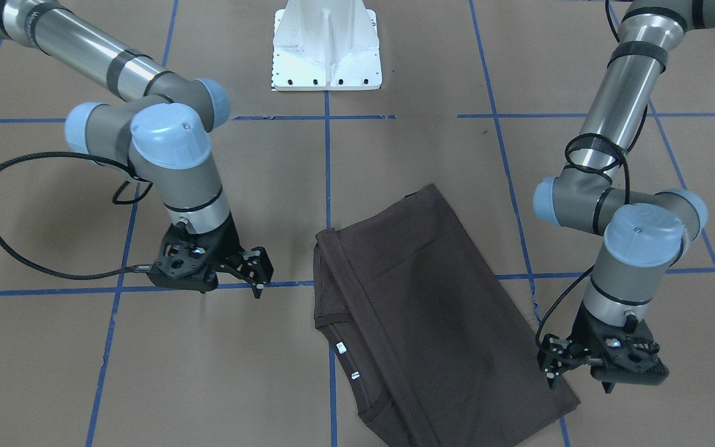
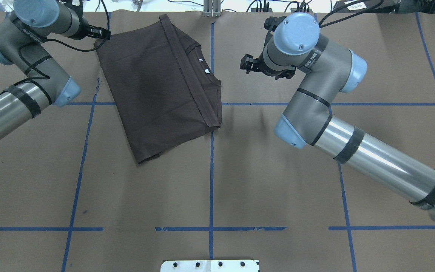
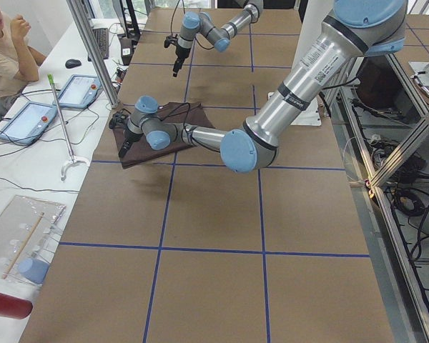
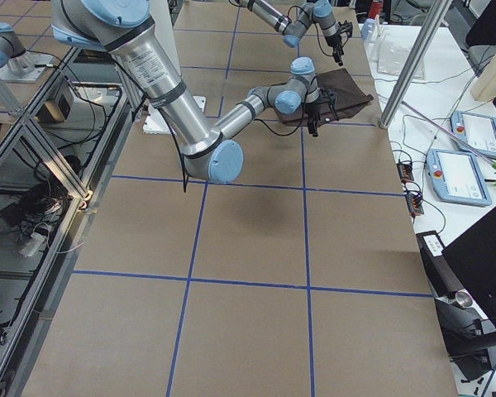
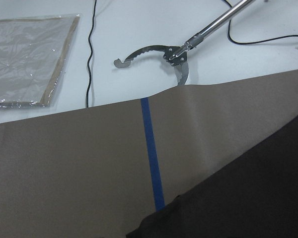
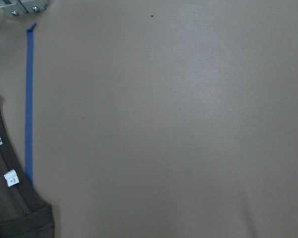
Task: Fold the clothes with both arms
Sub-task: 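Move the right gripper to the folded shirt's middle while the left gripper holds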
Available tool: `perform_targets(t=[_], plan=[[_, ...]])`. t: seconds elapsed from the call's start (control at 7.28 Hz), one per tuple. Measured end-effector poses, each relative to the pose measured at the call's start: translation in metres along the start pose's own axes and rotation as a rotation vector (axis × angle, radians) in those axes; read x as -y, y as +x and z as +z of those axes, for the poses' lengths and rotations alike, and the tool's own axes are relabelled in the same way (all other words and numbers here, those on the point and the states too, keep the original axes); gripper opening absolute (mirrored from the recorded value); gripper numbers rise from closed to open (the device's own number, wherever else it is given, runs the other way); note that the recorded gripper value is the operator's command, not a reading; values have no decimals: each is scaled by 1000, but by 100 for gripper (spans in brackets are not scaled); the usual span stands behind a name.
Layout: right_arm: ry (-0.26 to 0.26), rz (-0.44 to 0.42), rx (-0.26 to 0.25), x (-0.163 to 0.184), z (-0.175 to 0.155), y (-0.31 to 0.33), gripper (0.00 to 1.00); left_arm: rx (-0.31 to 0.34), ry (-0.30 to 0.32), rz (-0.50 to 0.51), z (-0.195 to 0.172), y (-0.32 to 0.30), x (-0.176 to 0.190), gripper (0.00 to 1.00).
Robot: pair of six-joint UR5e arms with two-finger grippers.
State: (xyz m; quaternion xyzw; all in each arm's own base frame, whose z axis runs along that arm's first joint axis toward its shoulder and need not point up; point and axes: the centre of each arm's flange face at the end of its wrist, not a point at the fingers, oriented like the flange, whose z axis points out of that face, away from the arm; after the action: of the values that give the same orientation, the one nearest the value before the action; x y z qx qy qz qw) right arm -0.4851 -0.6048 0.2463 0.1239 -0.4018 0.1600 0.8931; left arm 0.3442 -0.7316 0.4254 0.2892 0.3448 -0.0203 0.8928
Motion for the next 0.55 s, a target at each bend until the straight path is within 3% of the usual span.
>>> perform_targets(t=[0.27, 0.55], plan=[[0, 28, 9, 6, 13, -52, 66, -23, 4, 12, -8, -2, -4, 100], [15, 41, 44, -12, 34, -84, 49, -30, 9, 14, -10, -1, -4, 100]])
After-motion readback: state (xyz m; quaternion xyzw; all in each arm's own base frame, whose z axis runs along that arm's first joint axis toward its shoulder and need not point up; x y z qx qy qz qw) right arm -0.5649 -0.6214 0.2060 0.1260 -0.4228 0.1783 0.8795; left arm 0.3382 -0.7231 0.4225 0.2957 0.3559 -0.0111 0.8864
